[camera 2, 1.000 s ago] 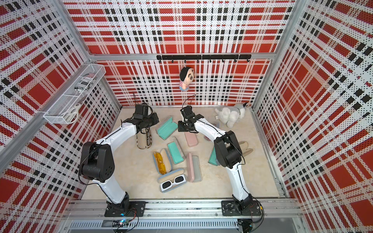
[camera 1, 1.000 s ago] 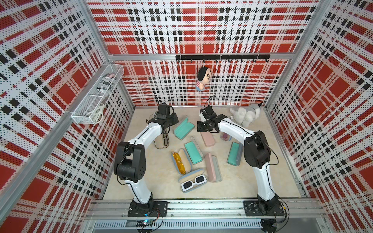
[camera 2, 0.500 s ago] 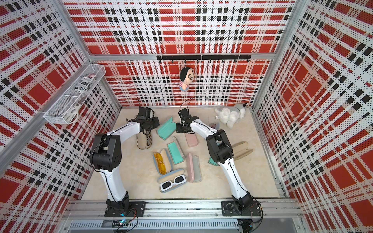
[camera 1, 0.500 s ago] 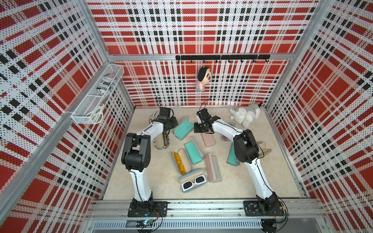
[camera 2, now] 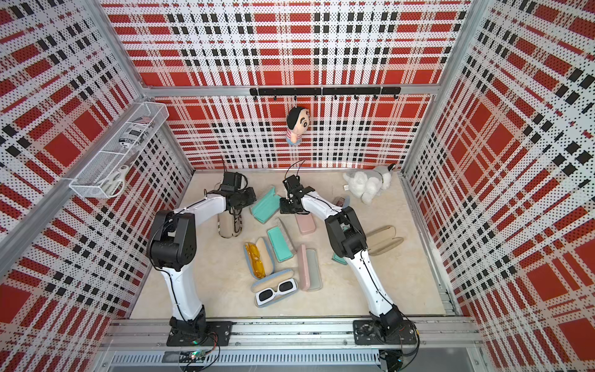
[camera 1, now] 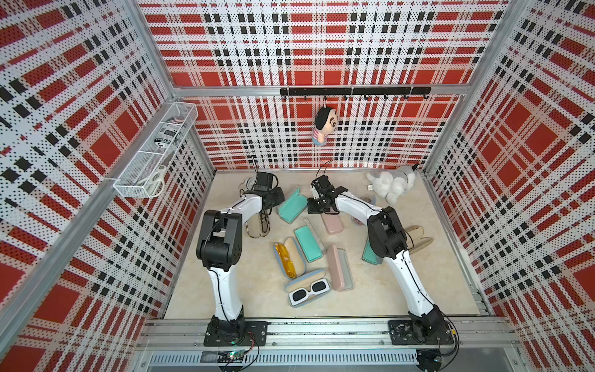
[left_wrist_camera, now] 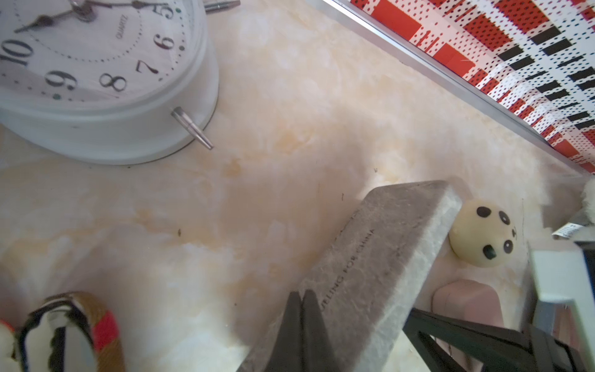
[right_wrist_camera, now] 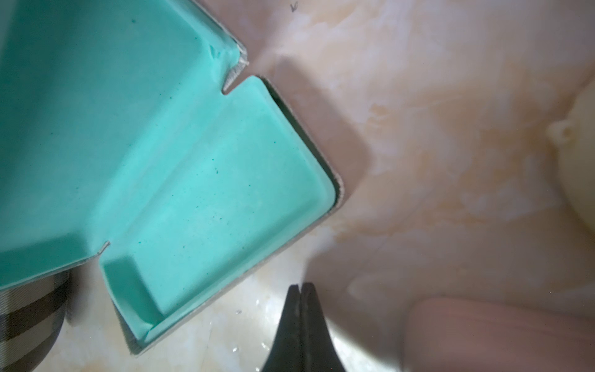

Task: Close the glasses case
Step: Close the glasses case at the center of the board.

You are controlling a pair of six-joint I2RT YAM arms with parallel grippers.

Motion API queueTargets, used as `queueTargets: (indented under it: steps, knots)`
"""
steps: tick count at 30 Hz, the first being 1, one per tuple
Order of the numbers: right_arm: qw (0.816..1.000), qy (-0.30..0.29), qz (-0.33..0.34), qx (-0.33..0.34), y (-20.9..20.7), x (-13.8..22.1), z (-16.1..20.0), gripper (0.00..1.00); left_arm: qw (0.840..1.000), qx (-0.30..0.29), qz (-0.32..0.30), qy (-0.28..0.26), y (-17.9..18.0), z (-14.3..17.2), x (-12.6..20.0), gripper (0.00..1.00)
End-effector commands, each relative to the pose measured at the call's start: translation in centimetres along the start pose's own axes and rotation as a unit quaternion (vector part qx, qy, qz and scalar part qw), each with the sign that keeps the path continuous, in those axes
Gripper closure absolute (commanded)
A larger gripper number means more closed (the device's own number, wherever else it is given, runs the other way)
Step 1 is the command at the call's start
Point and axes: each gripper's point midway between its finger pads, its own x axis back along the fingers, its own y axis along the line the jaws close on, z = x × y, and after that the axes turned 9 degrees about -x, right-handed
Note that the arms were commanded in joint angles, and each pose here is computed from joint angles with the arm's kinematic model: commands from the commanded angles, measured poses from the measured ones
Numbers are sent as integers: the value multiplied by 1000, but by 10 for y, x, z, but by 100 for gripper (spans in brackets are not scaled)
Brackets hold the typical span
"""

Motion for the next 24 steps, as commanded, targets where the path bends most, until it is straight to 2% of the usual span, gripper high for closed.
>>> queueTargets:
  steps: [1, 13, 24]
  knots:
    - [1000, 2, -12, 2, 7, -7, 0, 99, 1000, -10, 15, 4, -14, 5, -6, 100]
    - [998, -8, -65, 18, 25, -17, -9, 96, 999, -12, 35, 21, -30, 21, -7, 100]
    - [999, -16, -45, 19, 19, -4, -9, 96, 999, -15, 44, 5, -40, 10, 3, 100]
